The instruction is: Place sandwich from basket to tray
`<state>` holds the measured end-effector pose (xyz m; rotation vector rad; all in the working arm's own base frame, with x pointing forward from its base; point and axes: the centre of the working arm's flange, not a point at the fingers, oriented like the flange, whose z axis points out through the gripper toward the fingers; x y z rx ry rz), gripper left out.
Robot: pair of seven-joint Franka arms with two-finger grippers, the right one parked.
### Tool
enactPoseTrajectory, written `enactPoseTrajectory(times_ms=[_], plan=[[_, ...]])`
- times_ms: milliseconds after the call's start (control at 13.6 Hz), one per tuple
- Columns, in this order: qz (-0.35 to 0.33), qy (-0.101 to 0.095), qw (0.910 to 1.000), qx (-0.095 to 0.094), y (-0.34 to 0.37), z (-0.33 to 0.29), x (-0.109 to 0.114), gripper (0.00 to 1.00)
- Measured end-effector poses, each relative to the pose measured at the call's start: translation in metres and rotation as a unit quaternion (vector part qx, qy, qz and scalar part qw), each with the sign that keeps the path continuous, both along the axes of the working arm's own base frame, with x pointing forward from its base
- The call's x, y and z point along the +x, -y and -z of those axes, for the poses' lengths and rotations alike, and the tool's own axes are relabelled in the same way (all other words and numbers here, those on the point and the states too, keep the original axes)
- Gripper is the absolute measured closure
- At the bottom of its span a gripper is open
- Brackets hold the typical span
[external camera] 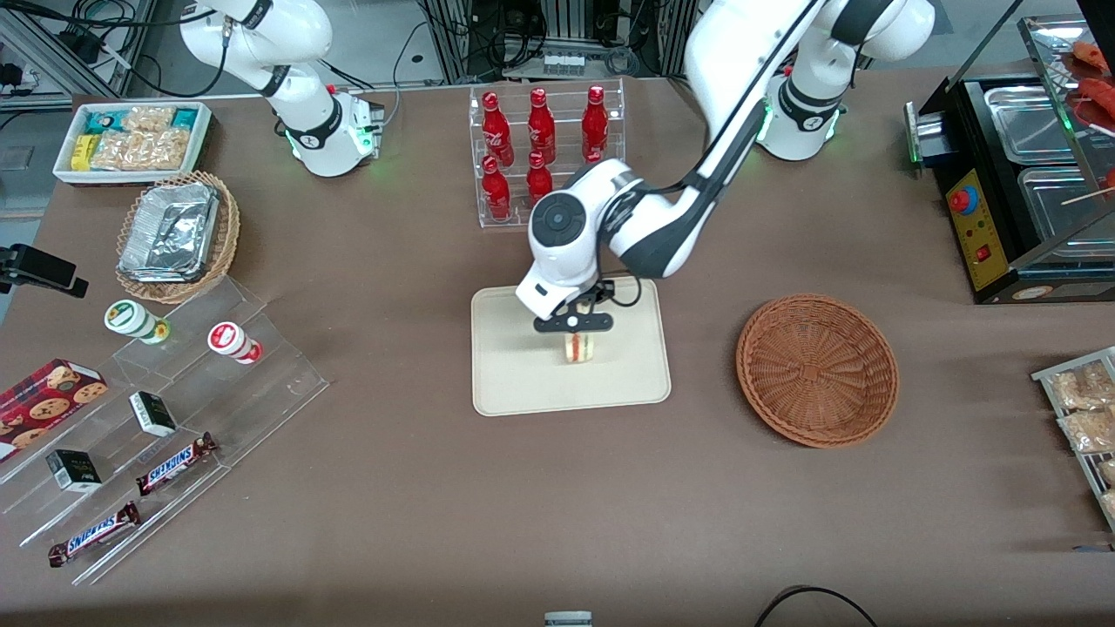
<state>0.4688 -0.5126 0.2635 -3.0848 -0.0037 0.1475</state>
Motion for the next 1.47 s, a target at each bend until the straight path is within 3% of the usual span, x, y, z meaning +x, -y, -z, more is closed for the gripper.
enactPoseTrajectory(times_ms=[368, 516, 811, 958, 1032, 1179, 1474], plan=[[-0.004, -0.004, 1.0, 0.001, 0.01, 0.034, -0.007, 0.82], [-0.006, -0.002, 1.0, 0.001, 0.012, 0.034, -0.008, 0.67], [-0.014, 0.006, 0.9999, -0.003, 0.014, 0.012, 0.0, 0.25], [-0.03, 0.015, 0.9995, -0.002, 0.009, -0.034, 0.006, 0.04], [-0.046, 0.024, 0.9986, -0.003, 0.002, -0.067, 0.011, 0.0], [-0.081, 0.043, 0.9958, -0.008, -0.03, -0.14, 0.025, 0.0], [-0.154, 0.05, 0.9867, 0.003, -0.138, -0.262, 0.051, 0.0]])
